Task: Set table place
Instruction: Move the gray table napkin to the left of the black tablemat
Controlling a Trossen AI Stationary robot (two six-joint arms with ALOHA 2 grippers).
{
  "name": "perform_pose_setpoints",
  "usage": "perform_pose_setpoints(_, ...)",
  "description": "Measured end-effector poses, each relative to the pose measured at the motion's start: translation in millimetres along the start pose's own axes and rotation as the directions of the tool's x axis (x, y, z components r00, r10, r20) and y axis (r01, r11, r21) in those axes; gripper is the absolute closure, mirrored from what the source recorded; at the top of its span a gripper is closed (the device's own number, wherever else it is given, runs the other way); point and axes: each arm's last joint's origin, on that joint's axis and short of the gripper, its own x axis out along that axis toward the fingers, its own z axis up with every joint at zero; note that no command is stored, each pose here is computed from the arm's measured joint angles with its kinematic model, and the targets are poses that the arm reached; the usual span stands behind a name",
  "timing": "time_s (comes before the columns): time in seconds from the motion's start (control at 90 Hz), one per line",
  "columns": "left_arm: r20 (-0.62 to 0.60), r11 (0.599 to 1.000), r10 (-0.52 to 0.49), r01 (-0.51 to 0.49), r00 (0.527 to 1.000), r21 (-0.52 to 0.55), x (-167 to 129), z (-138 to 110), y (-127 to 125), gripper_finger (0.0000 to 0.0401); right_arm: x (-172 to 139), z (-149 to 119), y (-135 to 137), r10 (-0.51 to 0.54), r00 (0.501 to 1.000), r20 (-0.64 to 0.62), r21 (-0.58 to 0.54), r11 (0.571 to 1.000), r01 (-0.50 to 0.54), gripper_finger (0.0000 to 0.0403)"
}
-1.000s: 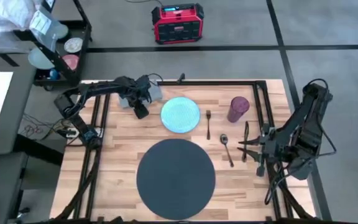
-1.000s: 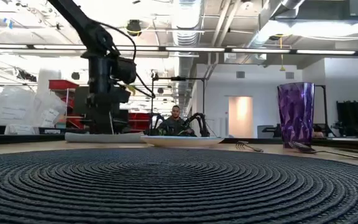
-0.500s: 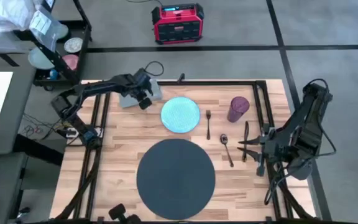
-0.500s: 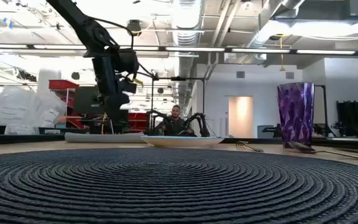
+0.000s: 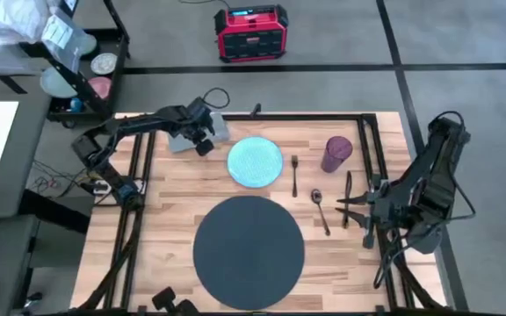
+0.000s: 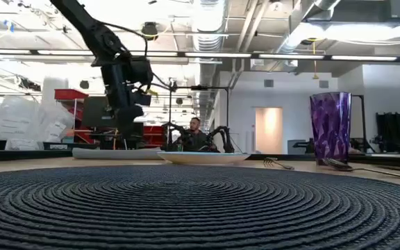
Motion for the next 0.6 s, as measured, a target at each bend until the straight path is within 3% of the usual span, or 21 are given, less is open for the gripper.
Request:
perform_pose_setpoints(0.244, -0.006, 0.999, 0.040, -0.040, 0.999, -0.031, 8.9, -8.4, 2.3, 0.0401, 0.0, 0.1, 0.0, 0.000, 1.000, 0.000, 0.001, 1.000, 0.000, 0.0326)
perform_pose_setpoints(0.6, -0.073, 0.996, -0.083, 0.082, 0.994, -0.017, 7.5, -14.7, -12.2, 0.0401, 0.0, 0.1, 0.1, 0.000, 1.000, 0.001, 0.002, 1.000, 0.000, 0.0326)
